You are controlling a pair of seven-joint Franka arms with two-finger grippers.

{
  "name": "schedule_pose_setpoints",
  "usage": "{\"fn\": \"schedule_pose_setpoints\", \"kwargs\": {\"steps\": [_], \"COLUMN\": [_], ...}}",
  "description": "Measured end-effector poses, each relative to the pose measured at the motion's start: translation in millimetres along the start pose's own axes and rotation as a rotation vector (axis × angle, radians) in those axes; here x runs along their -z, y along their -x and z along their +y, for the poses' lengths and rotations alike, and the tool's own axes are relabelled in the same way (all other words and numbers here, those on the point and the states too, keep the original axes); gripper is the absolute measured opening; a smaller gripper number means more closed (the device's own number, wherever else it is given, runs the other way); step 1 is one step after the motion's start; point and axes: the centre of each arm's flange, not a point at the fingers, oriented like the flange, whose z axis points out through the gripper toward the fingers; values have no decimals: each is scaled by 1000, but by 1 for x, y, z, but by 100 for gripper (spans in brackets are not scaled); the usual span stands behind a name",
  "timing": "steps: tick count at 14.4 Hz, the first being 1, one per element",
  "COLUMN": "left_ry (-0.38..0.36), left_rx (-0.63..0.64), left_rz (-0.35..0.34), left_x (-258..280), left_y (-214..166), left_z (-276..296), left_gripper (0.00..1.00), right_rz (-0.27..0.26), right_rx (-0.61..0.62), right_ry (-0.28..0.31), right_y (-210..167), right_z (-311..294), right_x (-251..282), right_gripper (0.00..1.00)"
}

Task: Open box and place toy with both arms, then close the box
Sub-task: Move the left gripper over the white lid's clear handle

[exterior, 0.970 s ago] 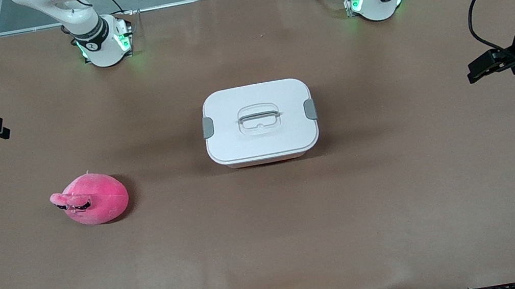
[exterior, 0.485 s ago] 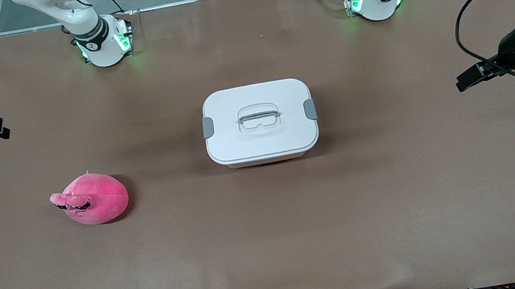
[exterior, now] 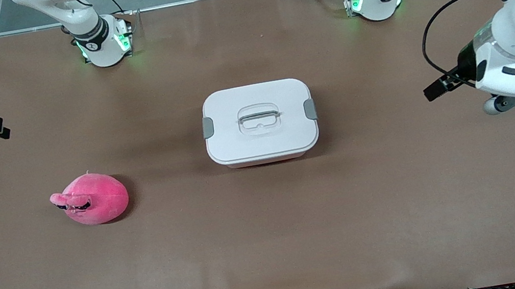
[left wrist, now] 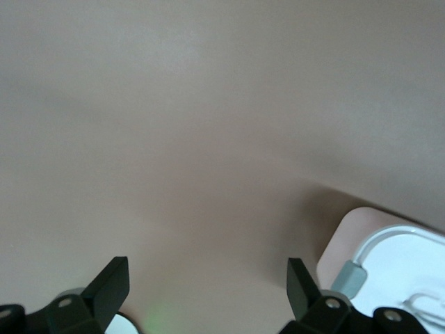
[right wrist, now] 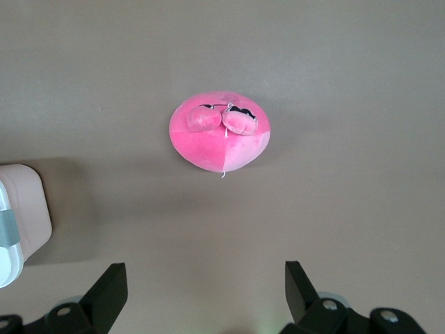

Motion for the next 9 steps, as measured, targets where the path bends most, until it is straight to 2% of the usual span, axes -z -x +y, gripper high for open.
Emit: {"fn": "schedule_pose_setpoints", "kwargs": {"steps": [4, 9], "left_ry": [3, 49], "left_rx": [126, 294], "left_rz": [8, 9], "left_x": [-12, -24], "left_y": [14, 24], "left_z": [37, 72], "left_gripper": [100, 100], "right_rz": [0, 0], "right_rx": [0, 0], "right_ry": [0, 0], "right_y": [0, 0], "right_z": [0, 0], "right_x": [0, 0], "right_gripper": [100, 100]}}
